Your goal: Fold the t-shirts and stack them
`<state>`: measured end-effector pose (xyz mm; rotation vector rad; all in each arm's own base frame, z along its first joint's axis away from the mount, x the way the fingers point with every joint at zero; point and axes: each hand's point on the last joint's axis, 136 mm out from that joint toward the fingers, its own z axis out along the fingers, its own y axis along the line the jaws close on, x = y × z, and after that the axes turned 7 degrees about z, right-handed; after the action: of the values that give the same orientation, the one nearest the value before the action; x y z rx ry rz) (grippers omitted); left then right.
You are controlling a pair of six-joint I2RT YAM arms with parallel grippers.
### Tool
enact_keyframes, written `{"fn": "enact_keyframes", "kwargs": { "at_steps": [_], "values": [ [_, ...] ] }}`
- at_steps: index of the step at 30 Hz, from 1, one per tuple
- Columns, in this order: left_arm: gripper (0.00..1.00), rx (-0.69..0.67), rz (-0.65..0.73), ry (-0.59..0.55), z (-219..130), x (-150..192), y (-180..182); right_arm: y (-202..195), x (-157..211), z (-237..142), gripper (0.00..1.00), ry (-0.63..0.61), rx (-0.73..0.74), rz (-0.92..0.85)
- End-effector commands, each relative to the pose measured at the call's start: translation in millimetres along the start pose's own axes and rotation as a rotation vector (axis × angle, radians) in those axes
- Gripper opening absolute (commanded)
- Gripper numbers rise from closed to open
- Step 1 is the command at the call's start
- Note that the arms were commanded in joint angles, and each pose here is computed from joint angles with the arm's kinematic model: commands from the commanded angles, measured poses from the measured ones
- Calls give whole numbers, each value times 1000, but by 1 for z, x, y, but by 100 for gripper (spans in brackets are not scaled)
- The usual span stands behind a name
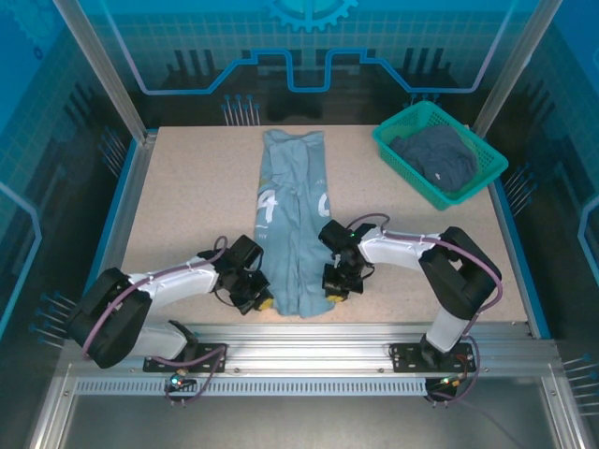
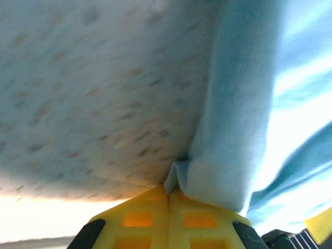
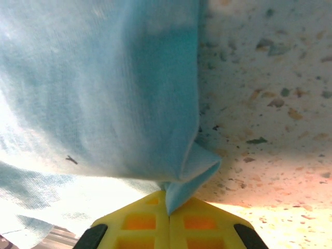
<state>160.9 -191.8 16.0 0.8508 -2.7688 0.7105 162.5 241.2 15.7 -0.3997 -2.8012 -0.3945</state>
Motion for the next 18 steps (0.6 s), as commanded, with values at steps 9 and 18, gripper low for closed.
{"fn": "enact_keyframes", "kwargs": {
  "at_steps": [9, 18],
  "values": [
    [0, -70, 52, -5, -29, 16, 22, -16, 29, -11, 0, 80, 44, -33],
    [0, 12, 87, -5, -42, 17, 2, -5, 33, -23, 0, 81, -5, -44]
  ]
}}
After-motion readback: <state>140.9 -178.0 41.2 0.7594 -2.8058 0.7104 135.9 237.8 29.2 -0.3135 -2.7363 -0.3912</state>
